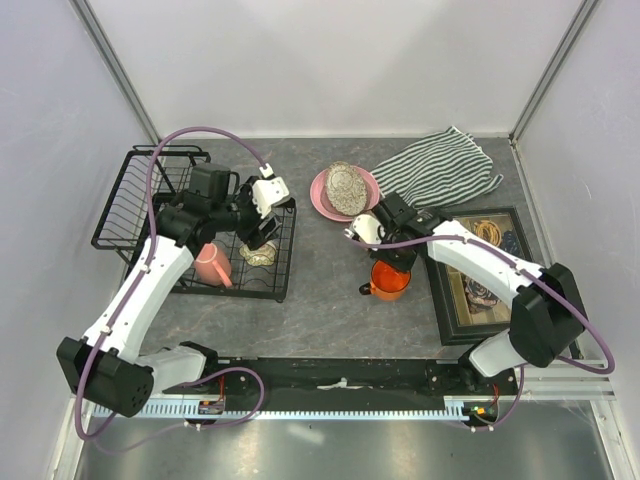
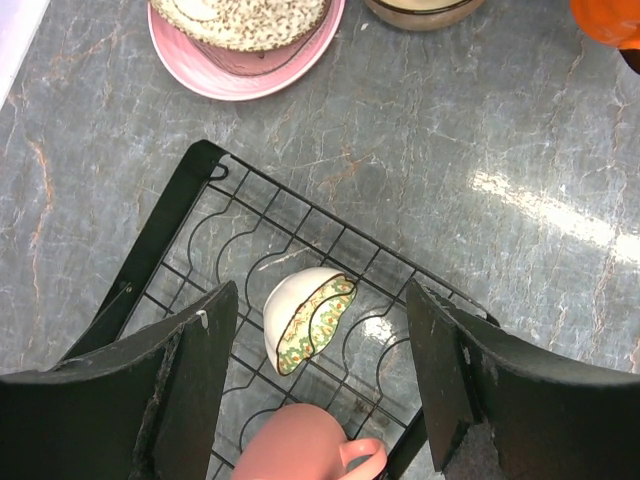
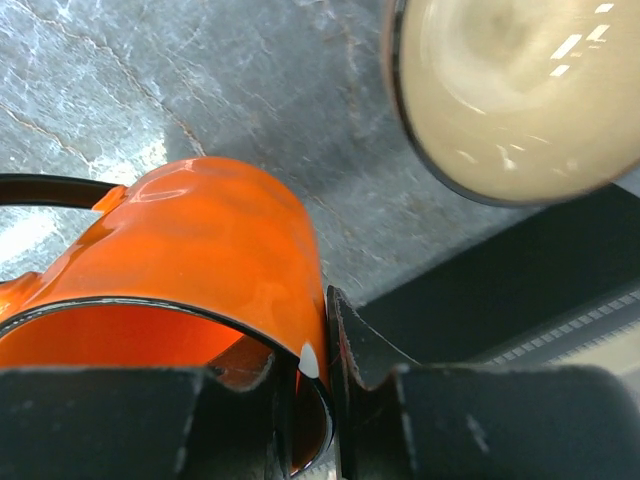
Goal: Unload the mixed dishes from the dish rack
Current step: Place the cup at the center of the board.
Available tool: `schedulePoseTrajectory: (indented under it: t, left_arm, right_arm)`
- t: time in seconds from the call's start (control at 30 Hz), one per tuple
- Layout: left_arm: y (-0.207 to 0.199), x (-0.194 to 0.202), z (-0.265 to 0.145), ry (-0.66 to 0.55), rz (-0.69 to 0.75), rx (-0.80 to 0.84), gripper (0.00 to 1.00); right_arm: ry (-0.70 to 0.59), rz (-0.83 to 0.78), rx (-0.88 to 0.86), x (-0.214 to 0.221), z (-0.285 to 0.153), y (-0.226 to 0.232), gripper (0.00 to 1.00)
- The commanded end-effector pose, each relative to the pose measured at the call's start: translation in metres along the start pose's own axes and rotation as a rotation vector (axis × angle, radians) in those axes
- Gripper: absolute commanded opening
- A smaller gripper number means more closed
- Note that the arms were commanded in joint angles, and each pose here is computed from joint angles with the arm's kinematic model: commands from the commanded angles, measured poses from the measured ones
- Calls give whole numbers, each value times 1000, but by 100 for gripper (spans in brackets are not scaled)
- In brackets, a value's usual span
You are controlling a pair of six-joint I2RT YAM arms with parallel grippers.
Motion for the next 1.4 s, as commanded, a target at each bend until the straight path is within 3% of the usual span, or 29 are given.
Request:
schedulePoseTrajectory:
  t: [0.0, 0.83, 1.2, 1.37]
  left_arm:
    - [13, 1, 2, -1, 17, -40, 75]
    - [10, 28, 1, 56, 7, -17, 75]
    - [10, 48, 0, 130, 43, 11, 76]
    - [12, 60, 0, 181, 90, 19, 77]
  right_arm:
    - [-106, 20, -27, -14, 6, 5, 0]
    - [-43, 0, -90, -1, 45, 16, 0]
    - [-28, -4, -83, -2, 52, 14, 27]
    - [-48, -3, -68, -10, 47, 10, 47]
Point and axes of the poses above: each gripper's point midway between its finger pads, its own z axis out along the fingers, its own y axis along the line the jaws close on, x = y × z, the point moved 1 cm from there along -z, back along the fingers, and after that the axes turned 15 degrees about z, right-handed, at the moved point
